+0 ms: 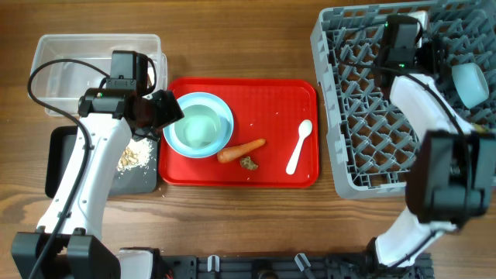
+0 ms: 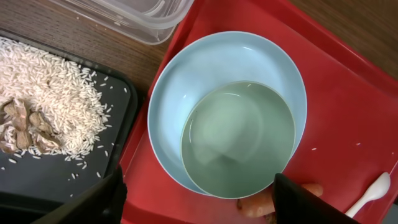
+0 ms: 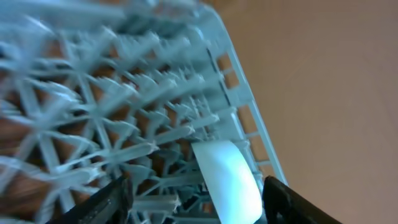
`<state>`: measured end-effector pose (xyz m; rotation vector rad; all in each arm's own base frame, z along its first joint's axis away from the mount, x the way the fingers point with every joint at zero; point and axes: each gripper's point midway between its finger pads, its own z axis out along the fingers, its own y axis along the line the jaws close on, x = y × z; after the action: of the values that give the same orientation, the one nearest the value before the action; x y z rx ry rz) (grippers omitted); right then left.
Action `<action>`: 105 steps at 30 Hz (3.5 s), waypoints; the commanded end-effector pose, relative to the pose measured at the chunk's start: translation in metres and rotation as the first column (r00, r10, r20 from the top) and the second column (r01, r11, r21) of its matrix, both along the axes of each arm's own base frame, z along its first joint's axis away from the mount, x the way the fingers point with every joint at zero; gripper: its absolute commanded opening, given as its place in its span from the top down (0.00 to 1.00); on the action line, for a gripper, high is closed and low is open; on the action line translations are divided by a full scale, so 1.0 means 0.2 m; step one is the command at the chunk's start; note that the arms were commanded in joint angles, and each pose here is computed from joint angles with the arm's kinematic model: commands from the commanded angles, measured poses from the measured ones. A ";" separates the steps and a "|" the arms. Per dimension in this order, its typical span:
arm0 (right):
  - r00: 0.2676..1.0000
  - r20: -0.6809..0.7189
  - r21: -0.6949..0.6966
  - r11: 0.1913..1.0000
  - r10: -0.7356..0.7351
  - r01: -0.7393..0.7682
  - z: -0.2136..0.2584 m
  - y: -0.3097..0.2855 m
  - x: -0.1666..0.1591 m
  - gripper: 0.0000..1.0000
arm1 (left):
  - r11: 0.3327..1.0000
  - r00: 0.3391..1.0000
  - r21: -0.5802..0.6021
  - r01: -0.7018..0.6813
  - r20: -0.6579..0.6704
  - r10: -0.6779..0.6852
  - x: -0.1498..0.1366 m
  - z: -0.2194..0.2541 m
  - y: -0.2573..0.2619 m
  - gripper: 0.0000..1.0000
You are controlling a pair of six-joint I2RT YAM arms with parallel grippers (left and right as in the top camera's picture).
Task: Sort waste into correct bins and load items into the dishwasher rack
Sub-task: 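Lower the light-blue cup into the rack's far corner and release, then reach the right gripper to the white spoon and grasp it, then carry the white spoon into the rack and release it upright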
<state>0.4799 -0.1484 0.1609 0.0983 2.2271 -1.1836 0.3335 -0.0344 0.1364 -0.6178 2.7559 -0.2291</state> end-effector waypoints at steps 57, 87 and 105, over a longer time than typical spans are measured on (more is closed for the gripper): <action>0.888 -0.375 0.761 0.635 0.267 0.131 -0.90 1.55 -0.63 0.26 | 1.000 1.000 0.002 -0.012 0.020 0.012 0.01 0.03 0.01 0.14; 0.811 -0.428 0.725 0.687 0.398 0.045 -0.91 1.51 -0.66 0.39 | 1.000 1.000 0.002 -0.012 0.019 0.012 0.01 0.03 0.01 0.14; 0.798 -0.440 0.742 0.667 0.411 0.065 -0.92 1.54 -0.69 0.64 | 1.000 1.000 0.003 -0.012 0.018 0.012 0.01 0.03 0.01 0.14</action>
<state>0.3544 0.1651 0.0002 -0.1875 2.9849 -0.0546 0.3339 -0.0345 0.1365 -0.6173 2.7541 -0.2298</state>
